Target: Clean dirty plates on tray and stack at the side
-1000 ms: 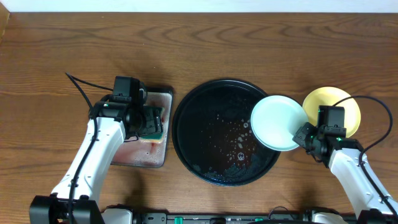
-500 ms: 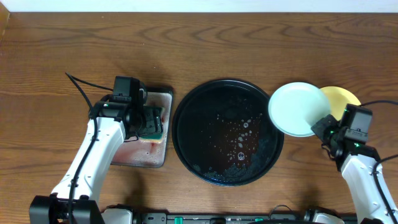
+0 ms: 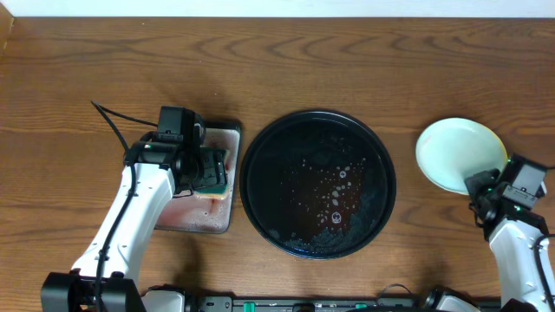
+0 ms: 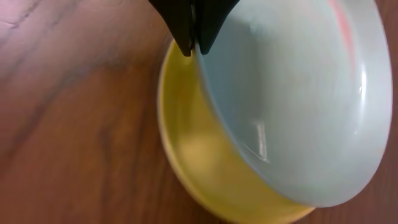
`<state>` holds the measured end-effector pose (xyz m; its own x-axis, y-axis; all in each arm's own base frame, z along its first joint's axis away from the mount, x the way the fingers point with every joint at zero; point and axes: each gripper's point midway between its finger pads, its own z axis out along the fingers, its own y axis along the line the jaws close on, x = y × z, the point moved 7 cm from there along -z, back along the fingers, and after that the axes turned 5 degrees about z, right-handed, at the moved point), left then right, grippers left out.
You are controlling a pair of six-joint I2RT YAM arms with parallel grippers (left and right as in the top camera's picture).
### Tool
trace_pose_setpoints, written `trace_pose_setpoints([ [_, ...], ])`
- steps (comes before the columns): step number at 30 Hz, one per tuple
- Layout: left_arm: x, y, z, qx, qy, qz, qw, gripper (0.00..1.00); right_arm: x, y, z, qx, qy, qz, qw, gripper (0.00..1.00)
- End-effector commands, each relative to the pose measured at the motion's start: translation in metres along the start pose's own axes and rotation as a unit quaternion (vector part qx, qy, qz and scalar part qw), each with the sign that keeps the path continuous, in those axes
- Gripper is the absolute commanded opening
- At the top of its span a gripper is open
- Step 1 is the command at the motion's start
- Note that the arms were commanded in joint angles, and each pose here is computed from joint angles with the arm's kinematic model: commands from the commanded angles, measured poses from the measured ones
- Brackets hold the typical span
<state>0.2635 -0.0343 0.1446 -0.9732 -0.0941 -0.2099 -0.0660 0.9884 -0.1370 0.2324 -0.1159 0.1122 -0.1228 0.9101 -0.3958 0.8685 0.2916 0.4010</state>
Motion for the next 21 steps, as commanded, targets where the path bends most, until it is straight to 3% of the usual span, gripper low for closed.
trace_pose_setpoints([
  [1,0.001,0.002,0.003,-0.004,0.006,-0.001,1.000,0.80,-0.009,-0.004,-0.001,0.003,-0.020,0.032,0.999,0.22],
  [2,0.001,0.002,0.003,-0.004,0.006,-0.001,1.000,0.80,-0.010,-0.003,-0.002,0.000,-0.022,0.032,0.999,0.37],
  [4,0.001,0.002,0.003,-0.004,0.006,-0.002,1.000,0.80,-0.009,0.000,-0.002,-0.012,-0.019,0.021,1.000,0.56],
  [10,0.001,0.002,0.003,-0.004,0.006,-0.001,1.000,0.80,0.001,0.032,-0.007,-0.140,0.036,-0.098,0.985,0.65],
  [12,0.001,0.002,0.003,-0.004,0.006,-0.001,1.000,0.80,0.015,0.055,-0.016,-0.235,0.069,-0.190,0.951,0.66],
  [17,0.000,0.002,0.002,-0.004,0.003,-0.001,1.000,0.80,0.054,0.079,-0.032,-0.335,0.122,-0.313,0.880,0.70],
  [18,-0.003,0.001,0.000,-0.003,-0.002,-0.001,1.000,0.80,0.074,0.083,-0.037,-0.336,0.146,-0.361,0.858,0.73],
  [21,-0.007,0.000,-0.011,-0.007,-0.001,-0.001,1.000,0.80,0.096,0.088,-0.046,-0.307,0.172,-0.433,0.830,0.91],
])
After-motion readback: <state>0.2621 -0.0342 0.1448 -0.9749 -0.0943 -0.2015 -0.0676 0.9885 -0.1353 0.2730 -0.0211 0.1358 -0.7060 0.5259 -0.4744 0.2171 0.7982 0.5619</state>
